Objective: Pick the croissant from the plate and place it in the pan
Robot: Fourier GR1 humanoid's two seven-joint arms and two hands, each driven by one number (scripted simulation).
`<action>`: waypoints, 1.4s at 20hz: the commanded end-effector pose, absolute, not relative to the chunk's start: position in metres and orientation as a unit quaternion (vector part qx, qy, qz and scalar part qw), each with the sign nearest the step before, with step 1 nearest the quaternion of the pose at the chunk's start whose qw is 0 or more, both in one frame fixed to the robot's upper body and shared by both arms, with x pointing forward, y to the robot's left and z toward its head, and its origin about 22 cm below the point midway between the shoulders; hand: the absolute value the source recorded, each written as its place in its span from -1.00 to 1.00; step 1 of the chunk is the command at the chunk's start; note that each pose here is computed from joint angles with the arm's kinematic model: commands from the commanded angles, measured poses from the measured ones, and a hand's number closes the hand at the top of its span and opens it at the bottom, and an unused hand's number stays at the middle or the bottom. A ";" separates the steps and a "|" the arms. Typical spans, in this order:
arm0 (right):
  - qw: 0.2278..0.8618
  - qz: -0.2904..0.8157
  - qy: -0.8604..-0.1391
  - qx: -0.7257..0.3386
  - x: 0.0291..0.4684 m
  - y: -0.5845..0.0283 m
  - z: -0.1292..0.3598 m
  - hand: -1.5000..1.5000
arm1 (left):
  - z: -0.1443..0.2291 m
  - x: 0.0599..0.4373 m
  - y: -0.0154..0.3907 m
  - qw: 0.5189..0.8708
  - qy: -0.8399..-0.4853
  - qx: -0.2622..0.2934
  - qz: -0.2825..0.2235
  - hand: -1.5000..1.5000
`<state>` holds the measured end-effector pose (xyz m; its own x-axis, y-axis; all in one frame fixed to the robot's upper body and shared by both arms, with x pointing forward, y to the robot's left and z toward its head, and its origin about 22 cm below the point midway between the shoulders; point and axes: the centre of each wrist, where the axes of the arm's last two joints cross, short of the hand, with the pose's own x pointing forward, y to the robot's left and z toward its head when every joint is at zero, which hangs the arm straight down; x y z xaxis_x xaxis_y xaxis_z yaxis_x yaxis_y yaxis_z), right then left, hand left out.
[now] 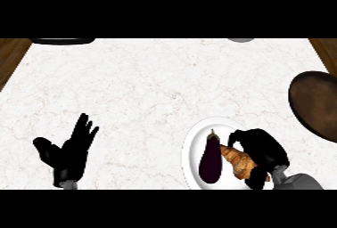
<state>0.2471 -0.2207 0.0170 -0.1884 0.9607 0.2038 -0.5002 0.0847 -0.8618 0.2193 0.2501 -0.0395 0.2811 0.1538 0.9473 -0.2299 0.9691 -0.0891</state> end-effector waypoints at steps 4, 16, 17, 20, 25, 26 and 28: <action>0.592 0.597 -0.468 -0.271 0.208 -0.196 0.014 1.00 | -0.047 0.210 0.269 0.809 -0.575 0.036 0.118 0.00; 0.491 0.530 -0.568 -0.394 0.171 -0.226 0.042 1.00 | -0.041 0.213 0.260 0.806 -0.577 0.039 0.124 0.00; 0.483 0.505 -0.587 -0.409 0.162 -0.220 0.063 1.00 | -0.037 0.217 0.255 0.811 -0.570 0.034 0.127 0.00; 0.463 0.412 -0.641 -0.453 0.158 -0.225 0.096 1.00 | -0.043 0.211 0.262 0.808 -0.571 0.053 0.131 0.00; 0.483 0.356 -0.642 -0.478 0.135 -0.238 0.134 1.00 | -0.030 0.211 0.257 0.807 -0.576 0.031 0.128 0.00; 0.491 0.341 -0.643 -0.478 0.141 -0.241 0.135 1.00 | -0.034 0.226 0.256 0.806 -0.578 0.045 0.118 0.00; 0.499 0.333 -0.639 -0.481 0.142 -0.263 0.132 1.00 | -0.055 0.211 0.249 0.809 -0.573 0.041 0.124 0.00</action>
<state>0.1485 -0.2438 0.1229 -0.0785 0.9570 0.2793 0.2337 0.2901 -0.9280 0.2192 0.2549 -0.0374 0.2834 0.1547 0.9465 -0.2530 0.9640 -0.0818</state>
